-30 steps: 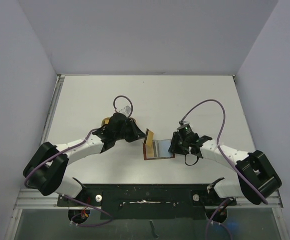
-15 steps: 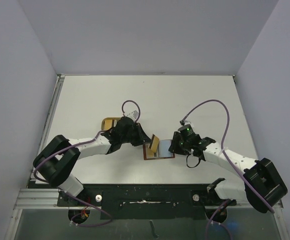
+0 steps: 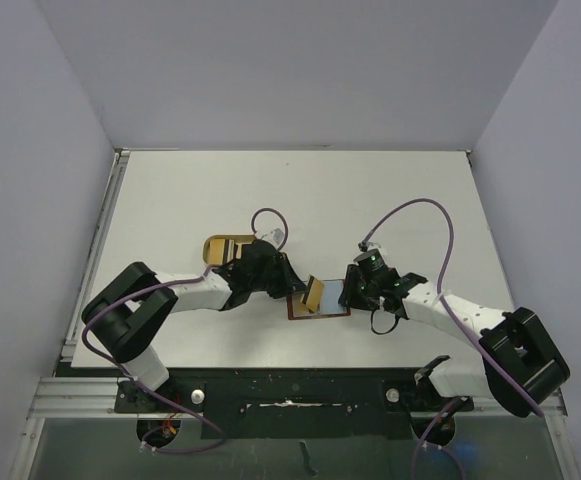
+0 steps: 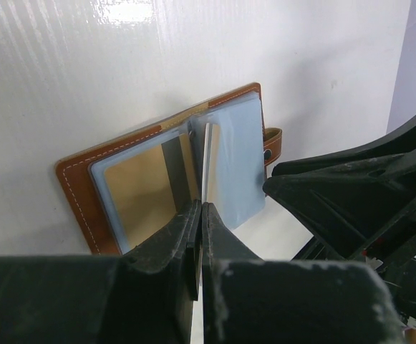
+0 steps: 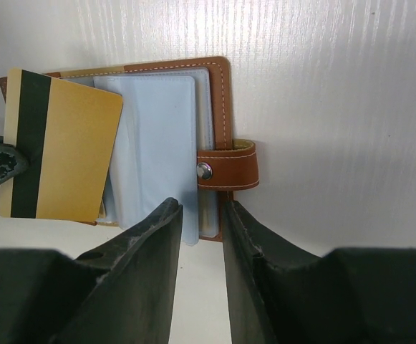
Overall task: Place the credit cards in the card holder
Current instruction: Insert the credit card into the card holder.
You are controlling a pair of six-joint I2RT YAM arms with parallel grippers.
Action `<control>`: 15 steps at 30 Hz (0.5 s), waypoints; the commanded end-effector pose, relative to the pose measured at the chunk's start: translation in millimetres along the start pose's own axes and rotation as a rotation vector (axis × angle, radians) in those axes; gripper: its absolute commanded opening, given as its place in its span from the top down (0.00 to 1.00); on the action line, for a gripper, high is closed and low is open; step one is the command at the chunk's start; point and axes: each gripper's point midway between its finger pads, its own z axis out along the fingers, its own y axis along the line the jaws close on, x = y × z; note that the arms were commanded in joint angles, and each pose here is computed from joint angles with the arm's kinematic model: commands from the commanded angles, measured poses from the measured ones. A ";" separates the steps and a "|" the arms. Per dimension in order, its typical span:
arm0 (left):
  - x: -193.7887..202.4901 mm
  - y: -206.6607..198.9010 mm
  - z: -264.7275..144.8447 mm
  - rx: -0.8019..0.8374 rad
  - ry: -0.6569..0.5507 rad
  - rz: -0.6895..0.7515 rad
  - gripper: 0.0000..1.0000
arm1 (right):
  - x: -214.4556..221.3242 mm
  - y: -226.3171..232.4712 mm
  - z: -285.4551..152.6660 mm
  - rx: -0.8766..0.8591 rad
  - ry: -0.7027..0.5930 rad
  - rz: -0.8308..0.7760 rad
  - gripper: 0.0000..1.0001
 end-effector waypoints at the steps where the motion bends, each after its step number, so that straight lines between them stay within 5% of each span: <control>1: -10.5 -10.7 3.7 0.017 -0.050 0.013 1.00 | -15.5 3.4 2.2 -0.006 -0.057 -0.001 0.70; 15: 3.7 -2.0 7.4 -0.058 -0.072 0.006 1.00 | -5.3 2.7 6.5 -0.023 -0.037 0.025 0.71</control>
